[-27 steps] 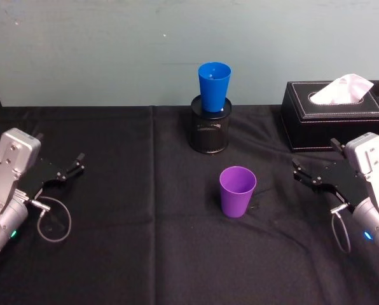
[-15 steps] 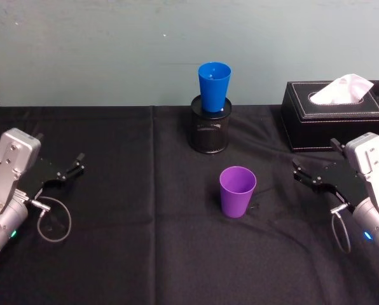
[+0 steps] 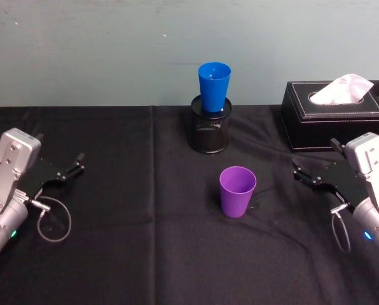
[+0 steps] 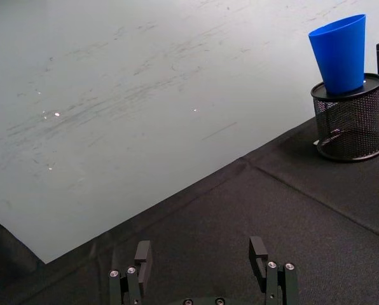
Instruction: Pick up one cup with a gripper and tap it against the other cup.
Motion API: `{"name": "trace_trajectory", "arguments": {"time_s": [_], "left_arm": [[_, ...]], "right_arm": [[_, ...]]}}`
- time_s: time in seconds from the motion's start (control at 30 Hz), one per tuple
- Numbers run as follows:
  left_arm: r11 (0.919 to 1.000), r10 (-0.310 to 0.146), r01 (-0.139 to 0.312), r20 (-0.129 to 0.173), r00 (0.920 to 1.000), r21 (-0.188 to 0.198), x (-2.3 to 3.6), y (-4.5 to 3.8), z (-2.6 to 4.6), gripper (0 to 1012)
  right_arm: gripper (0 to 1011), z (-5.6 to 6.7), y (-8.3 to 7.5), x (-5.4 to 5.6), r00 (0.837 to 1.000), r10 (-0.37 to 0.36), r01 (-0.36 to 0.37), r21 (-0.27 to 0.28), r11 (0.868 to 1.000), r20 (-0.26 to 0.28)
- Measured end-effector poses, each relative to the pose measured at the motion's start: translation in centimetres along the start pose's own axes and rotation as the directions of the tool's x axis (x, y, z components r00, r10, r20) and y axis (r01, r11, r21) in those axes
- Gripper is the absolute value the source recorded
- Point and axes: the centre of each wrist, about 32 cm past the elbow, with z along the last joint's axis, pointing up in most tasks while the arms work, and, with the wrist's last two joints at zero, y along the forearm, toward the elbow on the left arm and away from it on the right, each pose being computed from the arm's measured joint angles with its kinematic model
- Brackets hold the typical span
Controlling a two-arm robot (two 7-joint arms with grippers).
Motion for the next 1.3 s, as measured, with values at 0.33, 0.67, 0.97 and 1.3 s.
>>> {"name": "trace_trajectory", "arguments": {"time_s": [0.33,0.67,0.97,1.3], "left_arm": [[1.0,0.0,0.0,0.0,1.0,0.0,0.0,0.0,0.0,1000],[1.0,0.0,0.0,0.0,1.0,0.0,0.0,0.0,0.0,1000],[1.0,0.0,0.0,0.0,1.0,0.0,0.0,0.0,0.0,1000],[1.0,0.0,0.0,0.0,1.0,0.0,0.0,0.0,0.0,1000]], "right_arm": [[1003,0.0,0.0,0.0,1.0,0.0,0.0,0.0,1.0,0.0],[1003,0.0,0.0,0.0,1.0,0.0,0.0,0.0,1.0,0.0],[1003,0.0,0.0,0.0,1.0,0.0,0.0,0.0,1.0,0.0],[1003,0.0,0.0,0.0,1.0,0.0,0.0,0.0,1.0,0.0]]}}
